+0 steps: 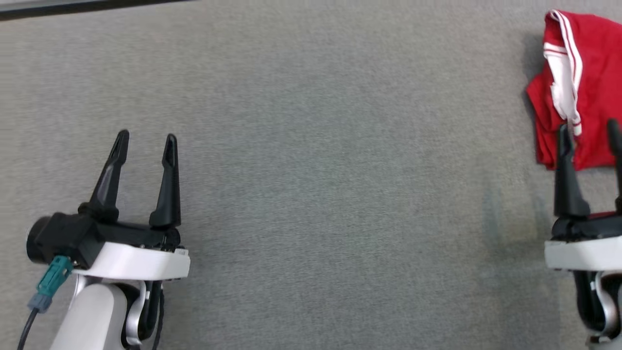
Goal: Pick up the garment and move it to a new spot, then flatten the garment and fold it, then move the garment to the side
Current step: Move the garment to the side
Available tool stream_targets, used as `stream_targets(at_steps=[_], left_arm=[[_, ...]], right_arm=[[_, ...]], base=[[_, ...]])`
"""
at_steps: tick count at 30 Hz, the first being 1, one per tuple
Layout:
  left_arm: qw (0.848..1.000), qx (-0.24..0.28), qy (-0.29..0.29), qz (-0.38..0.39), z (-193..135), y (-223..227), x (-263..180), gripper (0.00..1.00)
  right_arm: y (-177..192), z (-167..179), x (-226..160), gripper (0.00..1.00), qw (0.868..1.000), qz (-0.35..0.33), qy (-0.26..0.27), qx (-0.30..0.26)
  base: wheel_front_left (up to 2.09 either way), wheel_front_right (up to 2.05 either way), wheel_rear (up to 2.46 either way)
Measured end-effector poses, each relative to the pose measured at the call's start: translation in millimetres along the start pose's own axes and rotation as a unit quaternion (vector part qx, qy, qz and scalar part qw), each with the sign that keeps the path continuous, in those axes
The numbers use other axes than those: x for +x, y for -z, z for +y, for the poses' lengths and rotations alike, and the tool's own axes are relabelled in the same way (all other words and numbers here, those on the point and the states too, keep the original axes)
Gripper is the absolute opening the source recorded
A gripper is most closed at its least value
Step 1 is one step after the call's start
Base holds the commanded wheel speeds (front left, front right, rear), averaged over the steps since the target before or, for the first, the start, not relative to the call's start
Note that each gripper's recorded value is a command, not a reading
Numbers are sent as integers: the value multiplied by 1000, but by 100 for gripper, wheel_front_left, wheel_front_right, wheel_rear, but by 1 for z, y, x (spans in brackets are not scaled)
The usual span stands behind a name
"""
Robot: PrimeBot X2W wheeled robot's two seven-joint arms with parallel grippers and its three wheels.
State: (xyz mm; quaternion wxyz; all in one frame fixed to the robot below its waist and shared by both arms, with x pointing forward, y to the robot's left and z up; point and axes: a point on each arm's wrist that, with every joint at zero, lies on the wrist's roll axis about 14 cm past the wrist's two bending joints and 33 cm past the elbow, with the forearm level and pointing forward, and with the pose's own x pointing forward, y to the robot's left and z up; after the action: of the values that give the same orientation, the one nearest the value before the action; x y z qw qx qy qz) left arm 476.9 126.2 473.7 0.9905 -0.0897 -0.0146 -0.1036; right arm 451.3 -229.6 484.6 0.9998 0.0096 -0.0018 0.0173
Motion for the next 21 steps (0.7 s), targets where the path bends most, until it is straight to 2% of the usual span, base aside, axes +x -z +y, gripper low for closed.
stream_targets(at_steps=[3, 10, 21], left_arm=[[999, -8, -32, 2, 15, -5, -19, 100], [993, 9, -114, -4, 56, -24, -71, 100], [990, 10, -138, -4, 59, -34, -123, 100]], right_arm=[[-3, 27, -3, 100, 999, 3, -30, 9], [-17, 77, -13, 100, 995, 3, -92, 24], [-24, 86, -52, 100, 994, 16, -100, 29]], base=[[0, 0, 0], [0, 0, 0], [0, 0, 0]])
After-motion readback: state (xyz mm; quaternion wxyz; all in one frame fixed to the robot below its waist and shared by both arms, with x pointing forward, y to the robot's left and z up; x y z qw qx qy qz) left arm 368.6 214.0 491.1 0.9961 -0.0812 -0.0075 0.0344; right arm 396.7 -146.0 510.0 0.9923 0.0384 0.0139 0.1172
